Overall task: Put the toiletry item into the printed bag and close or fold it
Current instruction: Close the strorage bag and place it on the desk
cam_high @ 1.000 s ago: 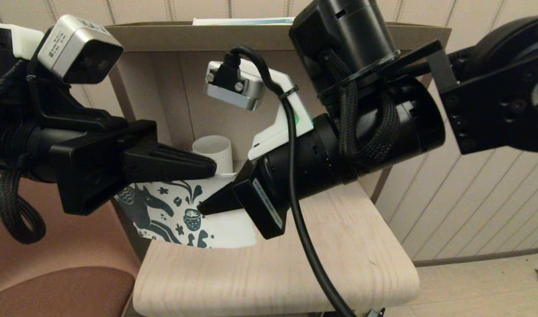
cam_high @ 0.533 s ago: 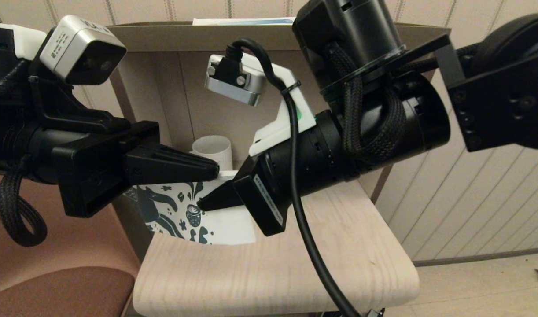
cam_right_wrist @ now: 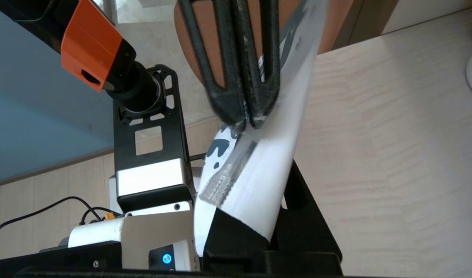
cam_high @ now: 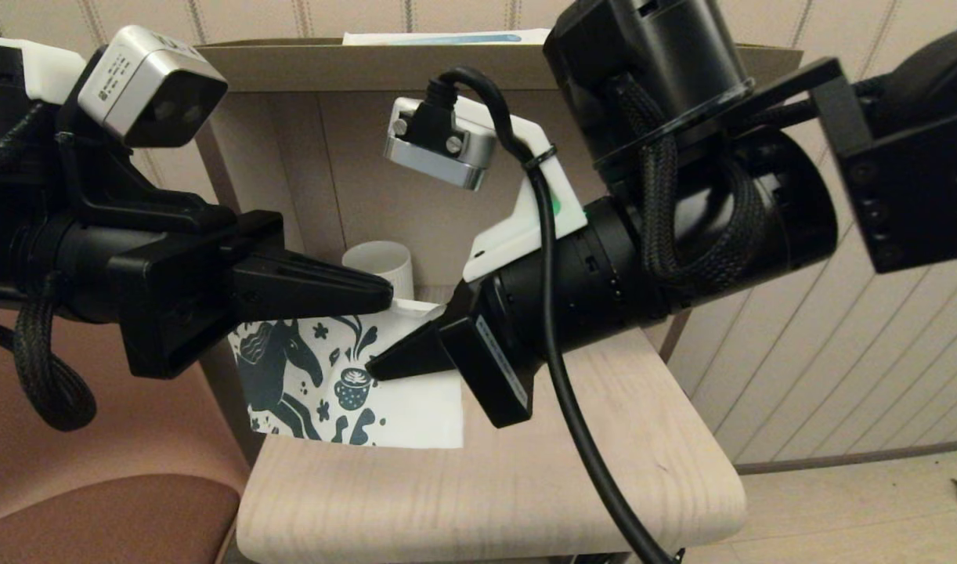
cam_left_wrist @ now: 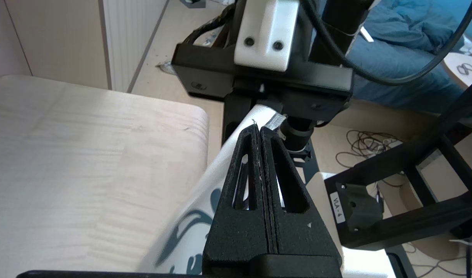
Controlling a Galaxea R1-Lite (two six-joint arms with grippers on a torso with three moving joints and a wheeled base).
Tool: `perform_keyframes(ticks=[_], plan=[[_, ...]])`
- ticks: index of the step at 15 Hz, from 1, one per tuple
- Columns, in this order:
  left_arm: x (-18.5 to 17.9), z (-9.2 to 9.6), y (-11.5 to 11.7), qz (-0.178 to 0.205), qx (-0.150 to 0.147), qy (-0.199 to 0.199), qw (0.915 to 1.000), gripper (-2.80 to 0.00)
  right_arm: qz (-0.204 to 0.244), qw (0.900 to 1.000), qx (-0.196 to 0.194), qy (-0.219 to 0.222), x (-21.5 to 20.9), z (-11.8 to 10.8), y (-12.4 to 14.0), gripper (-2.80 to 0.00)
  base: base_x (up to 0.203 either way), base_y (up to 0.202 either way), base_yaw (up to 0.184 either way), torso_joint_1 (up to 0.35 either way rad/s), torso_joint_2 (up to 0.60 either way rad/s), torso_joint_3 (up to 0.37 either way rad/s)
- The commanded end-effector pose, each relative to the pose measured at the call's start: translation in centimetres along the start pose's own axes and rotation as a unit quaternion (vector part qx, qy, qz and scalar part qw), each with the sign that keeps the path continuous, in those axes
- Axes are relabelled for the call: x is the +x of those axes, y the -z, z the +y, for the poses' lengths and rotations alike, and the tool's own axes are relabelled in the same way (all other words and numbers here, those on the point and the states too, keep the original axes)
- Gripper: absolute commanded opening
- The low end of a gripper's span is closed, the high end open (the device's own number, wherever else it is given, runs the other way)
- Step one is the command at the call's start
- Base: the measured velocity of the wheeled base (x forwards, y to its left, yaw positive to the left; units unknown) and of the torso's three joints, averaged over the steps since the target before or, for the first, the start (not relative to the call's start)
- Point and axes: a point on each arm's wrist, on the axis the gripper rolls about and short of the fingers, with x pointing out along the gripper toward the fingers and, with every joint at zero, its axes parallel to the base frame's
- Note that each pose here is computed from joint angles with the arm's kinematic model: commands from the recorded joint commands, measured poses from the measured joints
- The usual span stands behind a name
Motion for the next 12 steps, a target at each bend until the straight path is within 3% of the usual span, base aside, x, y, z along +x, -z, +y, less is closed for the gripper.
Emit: perform_keyframes(ticks=[1, 12], plan=[[0.11, 0.24, 0.16, 0.001, -0.003, 0.003, 1.0000, -2.80, -0.002, 1.000, -0.002, -0.001, -0.53, 0.28, -0.06, -2.80, 0.000, 0.000, 0.000, 0.000, 0.00, 0.000], [0.15, 0.32, 0.20, 0.002, -0.005, 0.003, 1.0000, -2.80, -0.004, 1.000, -0.009, -0.003, -1.26, 0.88, 0.08, -2.80, 0.000, 0.000, 0.000, 0.000, 0.00, 0.000]])
